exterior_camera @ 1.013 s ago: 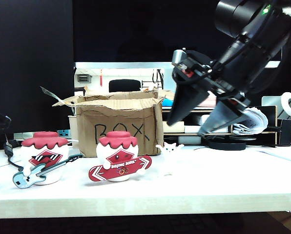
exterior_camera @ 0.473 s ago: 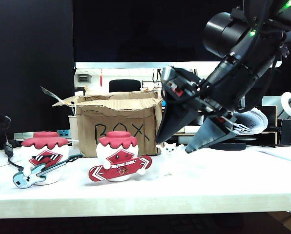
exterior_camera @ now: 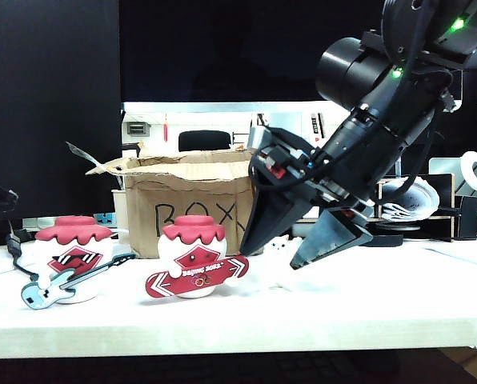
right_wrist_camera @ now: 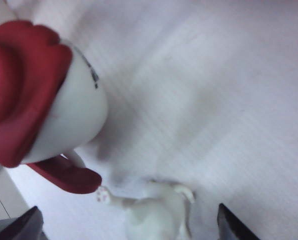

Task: Put the doll that is least similar in size compared to the others into the paper box.

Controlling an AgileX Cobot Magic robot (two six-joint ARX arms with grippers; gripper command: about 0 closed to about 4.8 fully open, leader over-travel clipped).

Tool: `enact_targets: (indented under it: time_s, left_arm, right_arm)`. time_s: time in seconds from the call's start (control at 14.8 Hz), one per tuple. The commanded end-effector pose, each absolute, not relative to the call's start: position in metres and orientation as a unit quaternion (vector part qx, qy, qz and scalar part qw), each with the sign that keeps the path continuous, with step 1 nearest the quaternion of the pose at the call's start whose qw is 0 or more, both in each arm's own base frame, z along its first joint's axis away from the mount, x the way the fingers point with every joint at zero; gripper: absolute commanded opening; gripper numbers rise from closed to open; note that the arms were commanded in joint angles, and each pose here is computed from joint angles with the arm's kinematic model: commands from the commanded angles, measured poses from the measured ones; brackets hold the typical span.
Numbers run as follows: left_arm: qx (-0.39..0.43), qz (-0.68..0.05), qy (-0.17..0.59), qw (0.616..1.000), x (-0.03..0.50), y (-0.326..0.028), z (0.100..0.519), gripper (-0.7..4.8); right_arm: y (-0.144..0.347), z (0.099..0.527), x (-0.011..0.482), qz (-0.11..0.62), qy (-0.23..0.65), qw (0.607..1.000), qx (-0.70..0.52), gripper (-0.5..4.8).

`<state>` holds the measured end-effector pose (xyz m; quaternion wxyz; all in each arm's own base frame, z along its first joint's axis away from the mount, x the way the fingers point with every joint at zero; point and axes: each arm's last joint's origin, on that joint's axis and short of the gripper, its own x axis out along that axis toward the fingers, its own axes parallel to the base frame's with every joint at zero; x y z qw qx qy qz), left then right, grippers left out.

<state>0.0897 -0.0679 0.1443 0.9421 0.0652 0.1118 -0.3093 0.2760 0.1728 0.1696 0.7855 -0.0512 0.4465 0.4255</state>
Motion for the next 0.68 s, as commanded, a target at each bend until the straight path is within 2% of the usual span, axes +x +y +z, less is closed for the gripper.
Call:
enact_targets:
  time_s: [0.07,0.14,0.2,0.27,0.41,0.47,0.68]
  left_arm:
    - [0.063,-0.311,0.106,0.942,0.09,-0.0681,0.1457,-0.05]
    - [0.063,-0.311,0.105,0.942,0.09,-0.0682,0.1459,-0.05]
    - [0.063,-0.311,0.106,0.942,0.09,-0.0681,0.1457,-0.05]
    - [0.063,-0.311,0.105,0.942,0.09,-0.0682,0.1459,-0.05]
    - [0.063,-0.311,0.105,0.942,0.09,-0.0682,0.1459,-0.05]
    - [0.063,-0.311,0.105,0.942,0.09,-0.0682,0.1459,-0.05]
    - [0.063,-0.311,0.105,0.942,0.09,-0.0682,0.1459,-0.05]
  right_arm:
    - [0.172,0.1715,0.2789,0.401,0.435,0.803,-0.068,4.17]
    - [0.172,0.1716,0.2792,0.399,0.434,0.805,-0.07,3.63]
    - [0.1719,0.1716,0.2791,0.399,0.435,0.804,-0.07,2.4]
    - [0.172,0.1716,0.2792,0.399,0.434,0.804,-0.07,1.92]
    - [0.172,0.1716,0.2792,0.399,0.434,0.804,-0.07,1.76]
    - [0.172,0.1716,0.2792,0.399,0.434,0.804,-0.07,1.23]
    - [0.172,0.1717,0.2792,0.399,0.434,0.805,-0.069,1.11]
